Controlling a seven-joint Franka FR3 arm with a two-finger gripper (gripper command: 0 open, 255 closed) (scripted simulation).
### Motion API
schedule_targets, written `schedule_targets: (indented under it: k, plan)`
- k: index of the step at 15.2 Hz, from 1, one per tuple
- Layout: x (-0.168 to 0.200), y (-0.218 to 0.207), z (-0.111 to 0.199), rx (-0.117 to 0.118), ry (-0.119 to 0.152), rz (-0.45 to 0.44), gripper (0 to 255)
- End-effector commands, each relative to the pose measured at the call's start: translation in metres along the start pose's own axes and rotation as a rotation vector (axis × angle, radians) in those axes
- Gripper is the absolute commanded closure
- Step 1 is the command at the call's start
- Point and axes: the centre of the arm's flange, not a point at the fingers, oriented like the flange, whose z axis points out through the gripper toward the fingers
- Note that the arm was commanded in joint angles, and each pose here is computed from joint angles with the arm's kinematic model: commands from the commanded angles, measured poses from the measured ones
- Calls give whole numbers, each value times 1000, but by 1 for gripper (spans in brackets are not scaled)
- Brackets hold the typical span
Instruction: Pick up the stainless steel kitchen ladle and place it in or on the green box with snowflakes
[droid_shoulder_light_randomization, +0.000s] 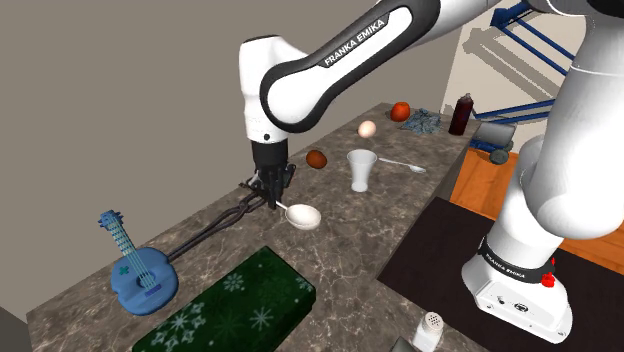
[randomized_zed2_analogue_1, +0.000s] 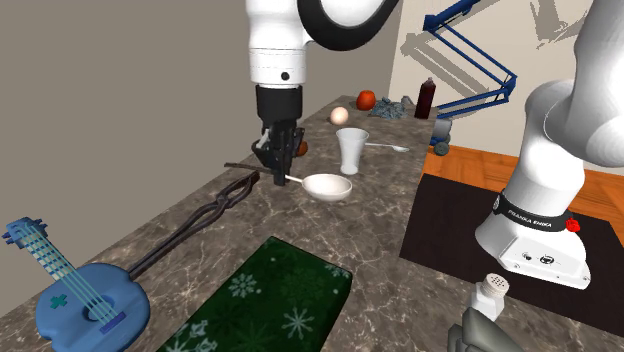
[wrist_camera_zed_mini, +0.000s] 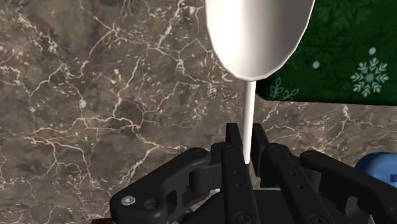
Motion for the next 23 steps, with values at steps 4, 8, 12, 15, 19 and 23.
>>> schedule_targets:
  k: [4, 8, 12, 15, 19, 23]
  plan:
    - [-20, -65, 8, 0, 0, 1, 255]
    - [-37, -114, 12, 0, 0, 1, 255]
    - [-54, -164, 17, 0, 0, 1, 255]
    - [-66, -202, 20, 0, 0, 1, 255]
    - [-69, -207, 36, 0, 0, 1, 255]
    - [-68, -205, 57, 0, 0, 1, 255]
